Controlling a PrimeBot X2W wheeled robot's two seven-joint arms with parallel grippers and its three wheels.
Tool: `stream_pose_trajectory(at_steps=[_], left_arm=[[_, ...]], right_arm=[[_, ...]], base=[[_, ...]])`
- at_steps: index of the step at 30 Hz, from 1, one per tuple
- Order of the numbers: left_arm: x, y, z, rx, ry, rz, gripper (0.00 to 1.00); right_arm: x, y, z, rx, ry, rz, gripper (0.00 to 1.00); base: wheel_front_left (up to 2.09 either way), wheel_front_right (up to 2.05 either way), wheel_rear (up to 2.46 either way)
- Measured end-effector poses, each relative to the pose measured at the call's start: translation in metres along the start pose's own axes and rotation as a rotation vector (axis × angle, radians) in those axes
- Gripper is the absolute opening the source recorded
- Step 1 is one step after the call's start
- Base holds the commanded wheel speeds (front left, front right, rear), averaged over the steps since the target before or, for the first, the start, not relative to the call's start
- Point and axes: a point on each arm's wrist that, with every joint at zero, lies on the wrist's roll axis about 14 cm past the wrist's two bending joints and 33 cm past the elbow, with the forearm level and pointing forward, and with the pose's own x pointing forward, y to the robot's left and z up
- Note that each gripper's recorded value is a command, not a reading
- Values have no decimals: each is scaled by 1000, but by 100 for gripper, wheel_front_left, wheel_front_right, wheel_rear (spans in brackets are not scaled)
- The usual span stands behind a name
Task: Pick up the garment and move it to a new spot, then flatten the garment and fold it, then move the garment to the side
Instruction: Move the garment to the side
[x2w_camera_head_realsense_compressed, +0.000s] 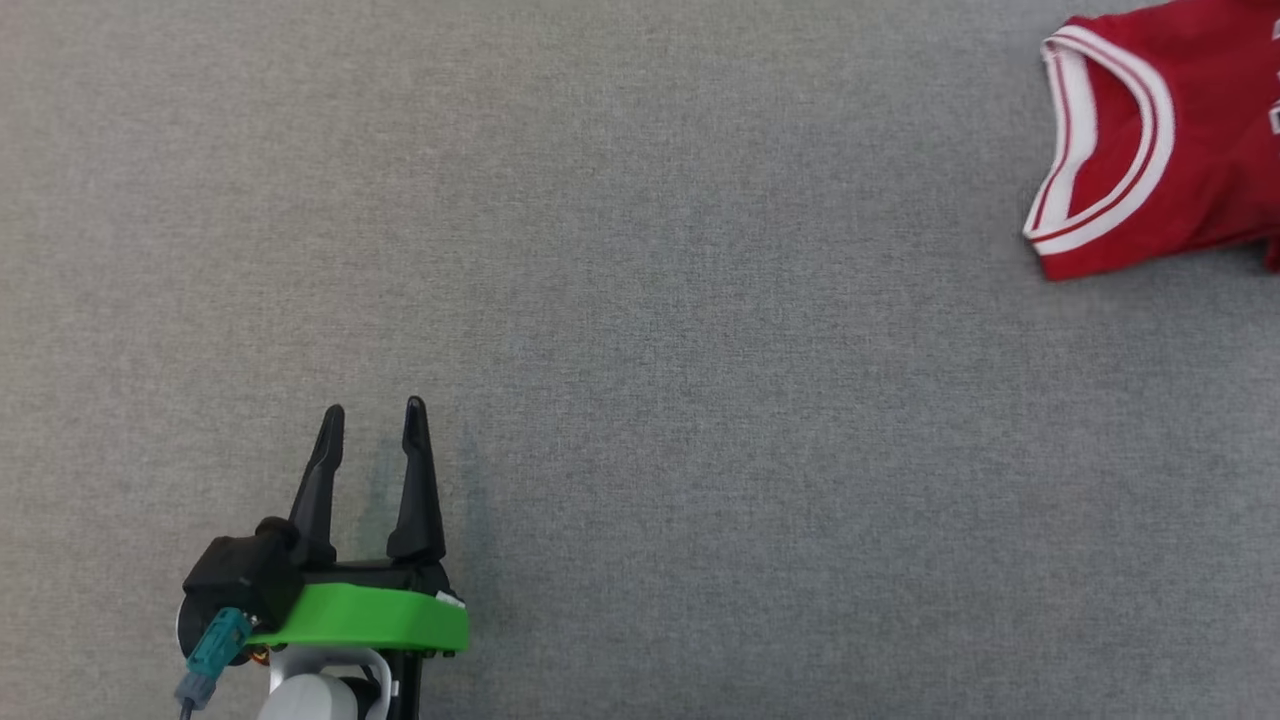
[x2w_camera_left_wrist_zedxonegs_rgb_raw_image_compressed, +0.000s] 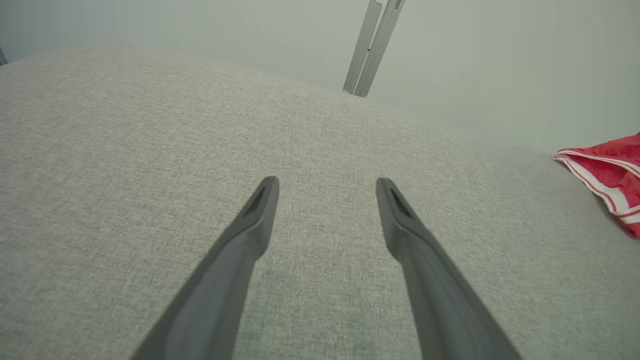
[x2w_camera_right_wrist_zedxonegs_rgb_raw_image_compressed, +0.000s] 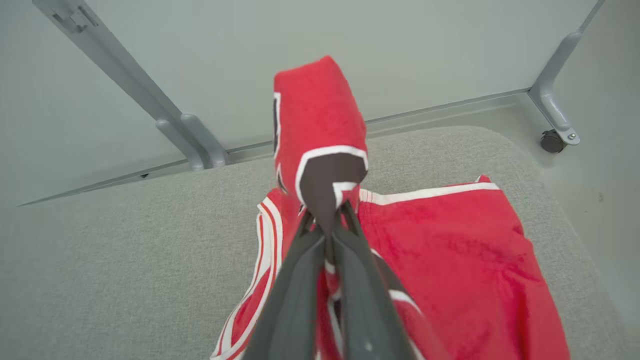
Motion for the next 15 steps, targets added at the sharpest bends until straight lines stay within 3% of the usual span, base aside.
stream_pose_trajectory(at_steps=[3, 12, 13, 14, 15], left_arm=[[5, 3, -9, 12, 25, 2, 100], [18, 2, -13, 20, 29, -17, 100], [18, 2, -14, 21, 31, -17, 100], [18, 2, -15, 22, 34, -16, 100], [18, 3, -17, 24, 38, -15, 100]], right_arm=[[-5, -19, 11, 6, -17, -47, 0], [-12, -62, 0, 32, 30, -181, 0], [-14, -72, 4, 26, 3, -217, 40], [-16, -82, 9, 3, -30, -261, 100], [-18, -94, 13, -23, -57, -310, 100]], base=[[0, 0, 0], [0, 0, 0], [0, 0, 0], [0, 0, 0], [0, 0, 0]])
